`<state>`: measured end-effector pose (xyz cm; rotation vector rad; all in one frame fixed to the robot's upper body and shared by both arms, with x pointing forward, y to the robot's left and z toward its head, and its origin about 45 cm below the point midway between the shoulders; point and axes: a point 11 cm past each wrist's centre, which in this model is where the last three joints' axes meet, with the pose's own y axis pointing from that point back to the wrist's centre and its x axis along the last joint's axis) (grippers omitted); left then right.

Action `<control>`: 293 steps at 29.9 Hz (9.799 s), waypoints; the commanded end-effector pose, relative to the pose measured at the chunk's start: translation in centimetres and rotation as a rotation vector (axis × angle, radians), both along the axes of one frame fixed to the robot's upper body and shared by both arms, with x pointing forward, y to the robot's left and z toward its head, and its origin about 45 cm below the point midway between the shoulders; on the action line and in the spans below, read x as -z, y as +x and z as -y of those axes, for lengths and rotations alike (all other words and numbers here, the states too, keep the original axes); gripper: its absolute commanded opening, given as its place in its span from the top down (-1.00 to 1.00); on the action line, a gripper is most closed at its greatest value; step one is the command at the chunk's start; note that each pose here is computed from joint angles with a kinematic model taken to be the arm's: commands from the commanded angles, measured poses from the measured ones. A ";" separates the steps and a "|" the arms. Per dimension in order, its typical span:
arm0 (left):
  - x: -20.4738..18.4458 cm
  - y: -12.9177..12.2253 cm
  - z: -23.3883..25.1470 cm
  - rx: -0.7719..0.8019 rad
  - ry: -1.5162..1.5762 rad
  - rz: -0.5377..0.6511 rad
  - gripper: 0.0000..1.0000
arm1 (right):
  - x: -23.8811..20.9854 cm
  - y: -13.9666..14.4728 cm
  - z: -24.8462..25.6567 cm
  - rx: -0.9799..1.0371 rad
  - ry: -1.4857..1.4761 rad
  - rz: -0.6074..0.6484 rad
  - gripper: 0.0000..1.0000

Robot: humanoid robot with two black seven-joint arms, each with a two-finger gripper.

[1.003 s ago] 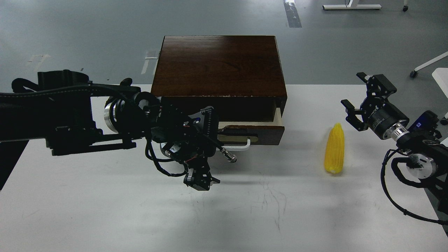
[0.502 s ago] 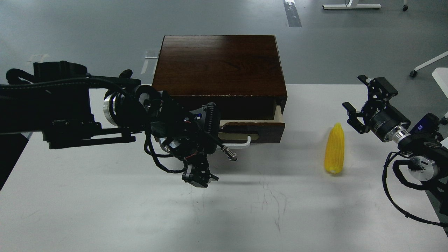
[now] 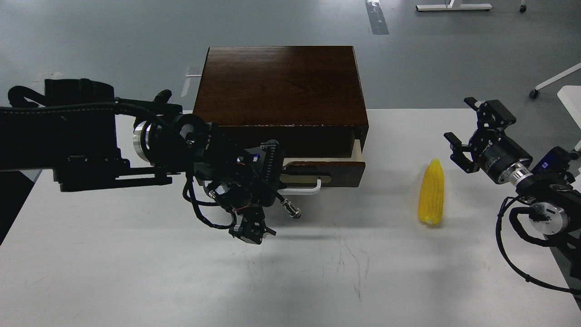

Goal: Put corn in drawer with both arms
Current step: 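Keep pulling the drawer farther open with the left gripper, then release the handle and lift the left gripper away from the box, then reach the right gripper to the yellow corn cob and grasp it, then lift the corn cob with the right gripper over the box, then lower the corn cob into the open drawer and release it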

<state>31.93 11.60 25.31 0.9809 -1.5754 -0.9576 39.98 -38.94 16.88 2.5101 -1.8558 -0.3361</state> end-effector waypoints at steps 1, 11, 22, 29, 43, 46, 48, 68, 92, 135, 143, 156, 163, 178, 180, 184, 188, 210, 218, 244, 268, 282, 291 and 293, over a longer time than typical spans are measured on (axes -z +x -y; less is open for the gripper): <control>0.5 -0.1 -0.8 0.001 0.040 -0.013 -0.78 | 0.0 0.0 0.0 -0.001 0.001 0.000 -1.00; -0.4 0.5 -1.4 0.013 0.090 0.021 -0.78 | 0.1 0.0 0.0 0.001 0.000 -0.001 -1.00; -0.2 0.3 -1.5 0.018 0.098 0.016 -0.78 | 0.2 -0.2 0.1 0.003 -0.001 -0.006 -1.00; -0.4 -0.1 -0.2 0.058 0.097 0.021 -0.79 | 0.3 -0.2 0.1 0.003 -0.001 -0.007 -1.00; -1.0 -0.1 0.7 0.090 0.097 0.041 -0.79 | 0.4 -0.3 0.1 0.004 -0.001 -0.009 -1.00; -0.9 -0.2 1.0 0.103 0.107 0.042 -0.79 | 0.4 -0.3 0.1 0.004 -0.001 -0.010 -1.00; -0.7 -0.2 0.8 0.101 0.112 0.041 -0.79 | 0.6 -0.4 0.2 0.005 -0.001 -0.013 -1.00; -1.4 0.4 0.5 0.099 0.134 0.070 -0.79 | 1.0 -0.8 0.3 0.009 0.000 -0.025 -1.00; -2.9 -0.3 0.8 0.150 0.123 0.093 -0.80 | 1.1 -0.9 0.4 0.011 -0.003 -0.027 -1.00; -10.3 6.1 -18.2 -1.433 -1.558 -0.839 -0.95 | -0.5 -1.8 2.8 -0.003 -0.073 -0.027 -1.00; -7.3 7.2 -20.6 -1.590 -1.749 -0.959 -0.95 | -2.9 -3.9 6.4 -0.115 -0.331 -0.060 -1.00; -3.3 8.1 -21.3 -1.655 -1.894 -1.161 -0.95 | -3.6 -6.5 6.0 -0.550 -0.944 -0.064 -1.00; -3.0 8.1 -21.1 -1.657 -1.890 -1.168 -0.95 | -1.9 -6.2 3.8 -0.680 -1.005 -0.081 -1.00; -3.2 8.2 -21.1 -1.650 -1.896 -1.162 -0.95 | 2.0 -4.3 0.1 -0.771 -1.046 -0.139 -0.98; -3.2 8.2 -21.2 -1.652 -1.897 -1.158 -0.95 | 2.2 -4.4 0.1 -0.779 -1.047 -0.145 -0.98; -3.2 8.2 -21.3 -1.652 -1.898 -1.156 -0.95 | 2.3 -4.5 0.3 -0.781 -1.049 -0.151 -0.98; -3.3 8.3 -21.3 -1.650 -1.902 -1.154 -0.95 | 2.8 -4.4 -0.2 -0.785 -1.048 -0.151 -0.97; -3.9 8.3 -22.0 -1.644 -1.917 -1.136 -0.95 | 4.1 -4.7 -0.6 -0.805 -1.060 -0.203 0.77; -3.9 8.3 -22.0 -1.643 -1.915 -1.137 -0.95 | 4.0 -4.8 -0.4 -0.806 -1.058 -0.201 1.00; -4.3 8.4 -22.0 -1.627 -1.914 -1.128 -0.95 | -22.5 4.7 -19.5 -1.142 -1.608 0.547 0.95; -4.7 8.3 -22.8 -1.631 -1.921 -1.101 -0.95 | -20.4 0.8 -30.3 -1.478 -2.119 1.410 0.95; -4.9 8.2 -23.3 -1.634 -1.924 -1.084 -0.95 | -15.5 0.0 -28.8 -1.614 -2.051 1.318 0.74; -4.9 8.2 -23.6 -1.638 -1.927 -1.077 -0.95 | -14.4 0.0 -28.2 -1.633 -2.039 1.284 0.35; -4.9 8.2 -23.5 -1.638 -1.926 -1.079 -0.95 | -14.3 0.0 -28.1 -1.633 -2.037 1.279 0.29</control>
